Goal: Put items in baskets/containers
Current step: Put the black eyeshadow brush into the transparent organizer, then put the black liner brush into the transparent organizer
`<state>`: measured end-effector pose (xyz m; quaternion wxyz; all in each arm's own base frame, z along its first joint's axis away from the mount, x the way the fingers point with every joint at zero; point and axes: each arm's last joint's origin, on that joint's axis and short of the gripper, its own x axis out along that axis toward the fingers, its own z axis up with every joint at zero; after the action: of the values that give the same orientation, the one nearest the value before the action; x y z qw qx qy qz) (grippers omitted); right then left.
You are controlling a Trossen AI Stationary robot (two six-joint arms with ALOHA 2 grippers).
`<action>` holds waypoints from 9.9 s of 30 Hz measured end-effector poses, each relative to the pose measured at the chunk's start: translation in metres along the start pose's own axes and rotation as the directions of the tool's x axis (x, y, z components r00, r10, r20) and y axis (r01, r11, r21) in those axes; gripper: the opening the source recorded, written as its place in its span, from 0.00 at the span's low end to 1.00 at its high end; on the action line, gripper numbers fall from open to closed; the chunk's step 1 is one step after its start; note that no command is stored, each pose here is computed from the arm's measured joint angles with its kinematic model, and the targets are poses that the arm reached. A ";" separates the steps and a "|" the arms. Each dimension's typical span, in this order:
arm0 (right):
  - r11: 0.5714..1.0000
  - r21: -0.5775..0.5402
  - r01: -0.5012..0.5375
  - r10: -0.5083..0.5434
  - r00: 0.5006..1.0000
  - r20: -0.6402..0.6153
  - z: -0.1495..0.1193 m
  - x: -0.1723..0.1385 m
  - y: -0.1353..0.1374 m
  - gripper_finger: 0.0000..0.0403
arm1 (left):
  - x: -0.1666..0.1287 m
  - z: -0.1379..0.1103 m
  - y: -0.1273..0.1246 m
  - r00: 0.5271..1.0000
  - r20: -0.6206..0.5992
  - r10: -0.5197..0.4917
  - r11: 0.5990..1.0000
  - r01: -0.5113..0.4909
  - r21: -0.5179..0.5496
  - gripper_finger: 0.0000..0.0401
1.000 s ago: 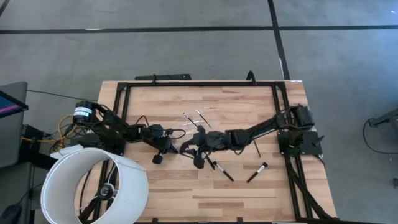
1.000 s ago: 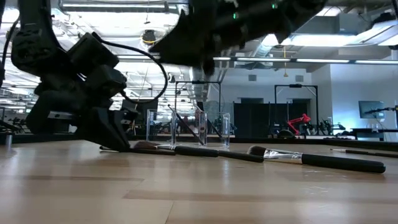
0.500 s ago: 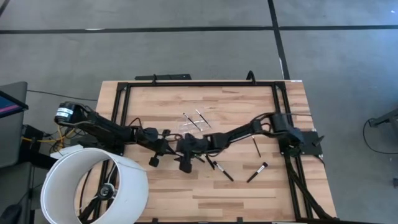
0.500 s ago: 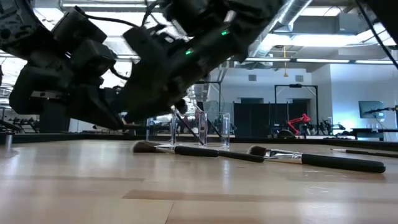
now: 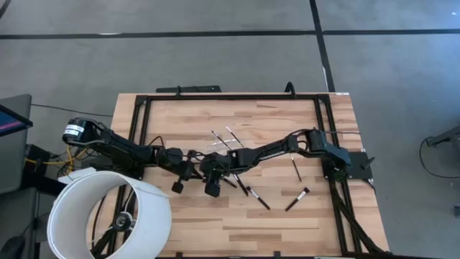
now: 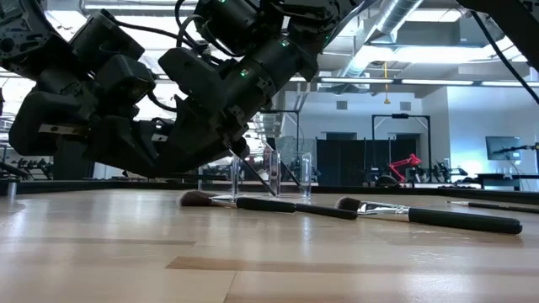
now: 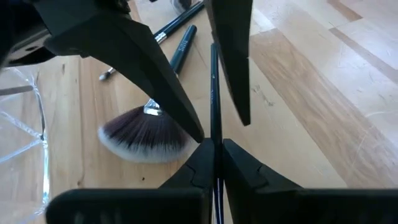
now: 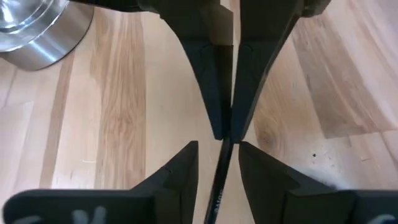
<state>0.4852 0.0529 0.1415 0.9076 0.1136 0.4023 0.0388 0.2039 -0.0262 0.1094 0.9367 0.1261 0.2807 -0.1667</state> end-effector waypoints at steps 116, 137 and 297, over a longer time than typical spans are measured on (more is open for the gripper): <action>0.959 0.091 0.267 -0.253 0.672 0.696 -0.012 -0.019 -0.097 0.21 | -0.047 0.012 0.001 0.948 0.218 0.231 0.969 -0.206 -0.134 0.26; 0.774 0.387 0.501 -0.501 0.858 -0.110 -0.042 -0.215 -0.005 0.31 | -0.047 0.012 0.001 0.948 0.218 0.231 0.969 -0.205 -0.138 0.26; 0.569 0.593 0.569 -0.770 0.622 0.142 -0.303 -0.180 0.023 0.01 | -0.053 0.026 0.007 0.872 0.348 0.344 0.931 -0.268 -0.249 0.26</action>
<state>0.1408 0.0989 0.0796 0.8491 0.1814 0.2226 -0.4434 0.1772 -0.0157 0.1617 0.9957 0.0426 0.0819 -0.0095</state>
